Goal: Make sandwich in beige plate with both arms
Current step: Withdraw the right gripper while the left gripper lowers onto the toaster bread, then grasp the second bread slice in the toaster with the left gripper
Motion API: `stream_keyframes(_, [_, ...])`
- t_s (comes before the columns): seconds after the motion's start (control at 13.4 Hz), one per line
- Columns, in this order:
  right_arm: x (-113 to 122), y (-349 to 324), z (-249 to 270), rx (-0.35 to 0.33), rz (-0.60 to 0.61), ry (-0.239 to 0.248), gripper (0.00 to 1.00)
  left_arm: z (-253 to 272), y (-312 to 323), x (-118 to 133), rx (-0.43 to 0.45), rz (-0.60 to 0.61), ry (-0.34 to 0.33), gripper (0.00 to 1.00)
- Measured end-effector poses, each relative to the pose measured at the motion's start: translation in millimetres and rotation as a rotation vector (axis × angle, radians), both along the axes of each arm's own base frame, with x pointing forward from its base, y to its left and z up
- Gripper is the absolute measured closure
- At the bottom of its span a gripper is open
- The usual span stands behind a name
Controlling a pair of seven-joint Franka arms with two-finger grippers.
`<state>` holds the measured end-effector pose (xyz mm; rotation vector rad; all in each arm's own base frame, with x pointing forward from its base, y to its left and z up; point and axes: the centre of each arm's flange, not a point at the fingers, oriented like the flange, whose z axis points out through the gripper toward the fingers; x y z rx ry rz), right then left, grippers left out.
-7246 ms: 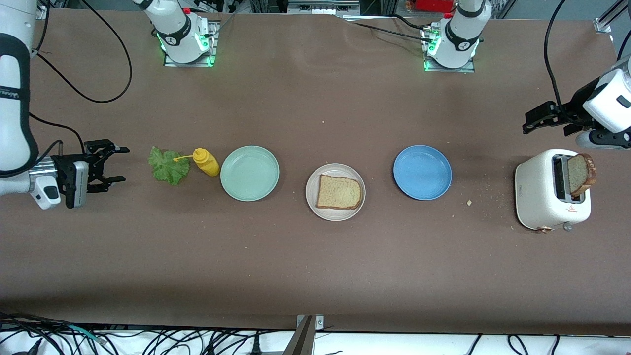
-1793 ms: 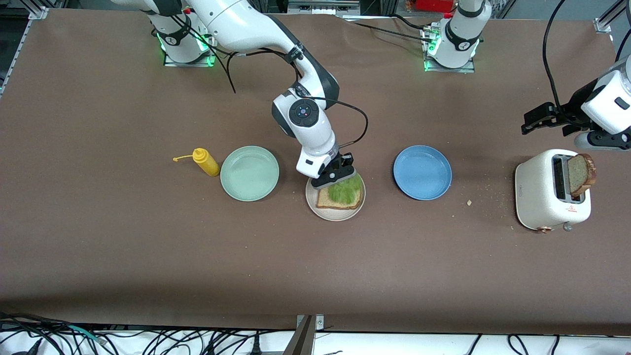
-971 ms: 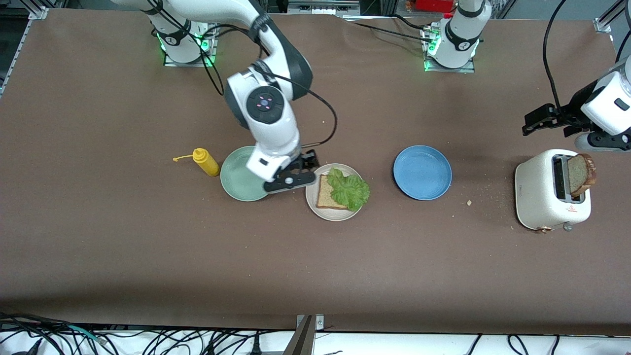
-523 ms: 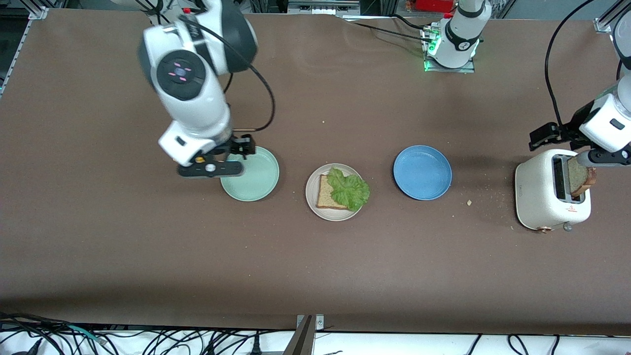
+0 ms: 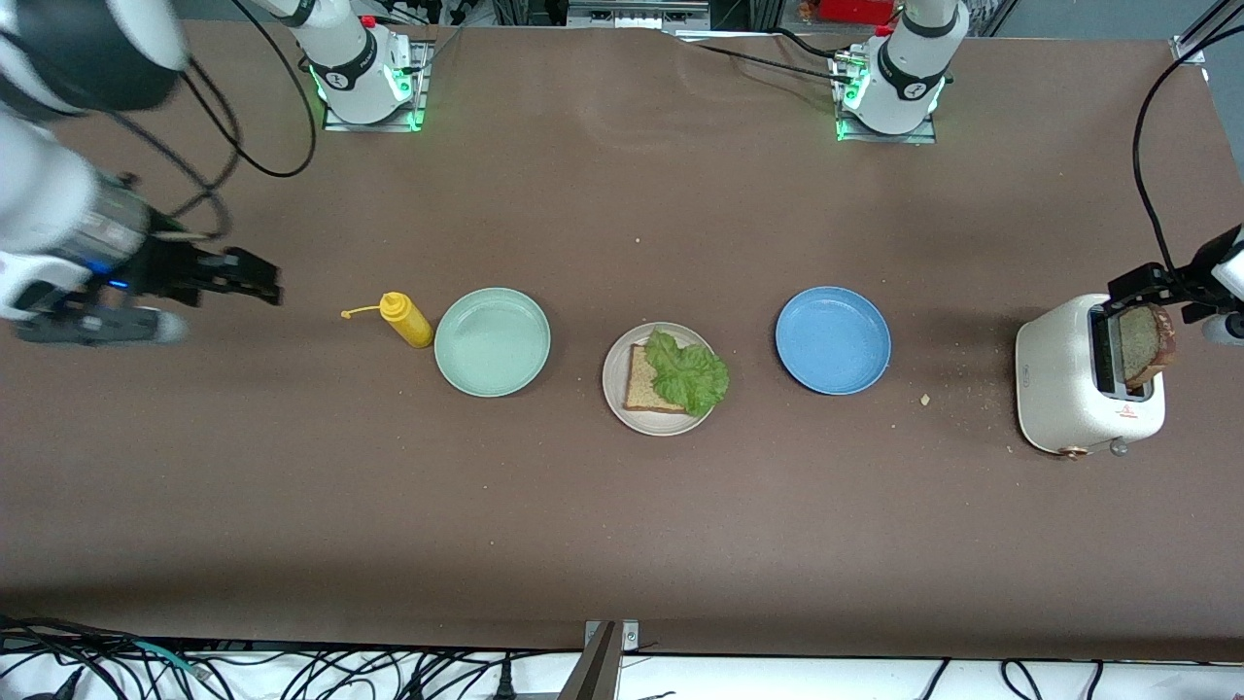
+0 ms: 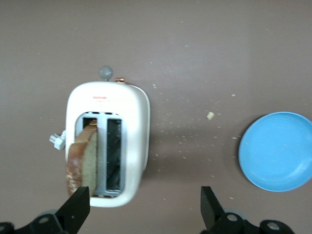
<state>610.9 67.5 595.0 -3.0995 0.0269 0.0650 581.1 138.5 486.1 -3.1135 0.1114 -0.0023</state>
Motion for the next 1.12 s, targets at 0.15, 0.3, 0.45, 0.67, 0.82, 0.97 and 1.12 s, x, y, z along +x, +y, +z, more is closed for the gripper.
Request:
stream_keyframes(0.15, [-21.4, -18.2, 6.1, -0.040, -0.009, 0.008, 0.00, -21.4, 25.9, -4.4, 0.004, -0.015, -0.017, 0.00])
stream_keyframes(0.3, [-47.3, -11.6, 4.8, -0.086, 0.016, 0.011, 0.00, -38.5, 46.4, -9.2, 0.007, -0.037, -0.025, 0.00])
stream_keyframes(0.45, [-62.8, -11.9, 5.1, -0.093, 0.023, -0.010, 0.00, -53.5, 67.6, -11.8, 0.008, -0.052, -0.025, 0.00])
stream_keyframes(0.67, [-64.6, -14.8, 7.7, -0.093, 0.019, -0.016, 0.00, -81.5, 89.1, -12.1, 0.000, -0.059, -0.008, 0.00])
stream_keyframes(0.82, [-63.8, -15.1, 4.9, -0.090, 0.015, -0.007, 0.00, -99.2, 98.8, -11.5, -0.013, -0.064, -0.002, 0.06])
stream_keyframes(0.97, [-61.1, -16.7, 4.8, -0.072, -0.001, -0.022, 0.00, -108.2, 107.1, -12.7, -0.021, -0.058, -0.001, 0.28])
stream_keyframes(1.12, [-55.9, -28.8, 2.1, -0.064, -0.028, -0.053, 0.00, -107.6, 109.7, -12.6, -0.019, -0.060, -0.006, 0.50])
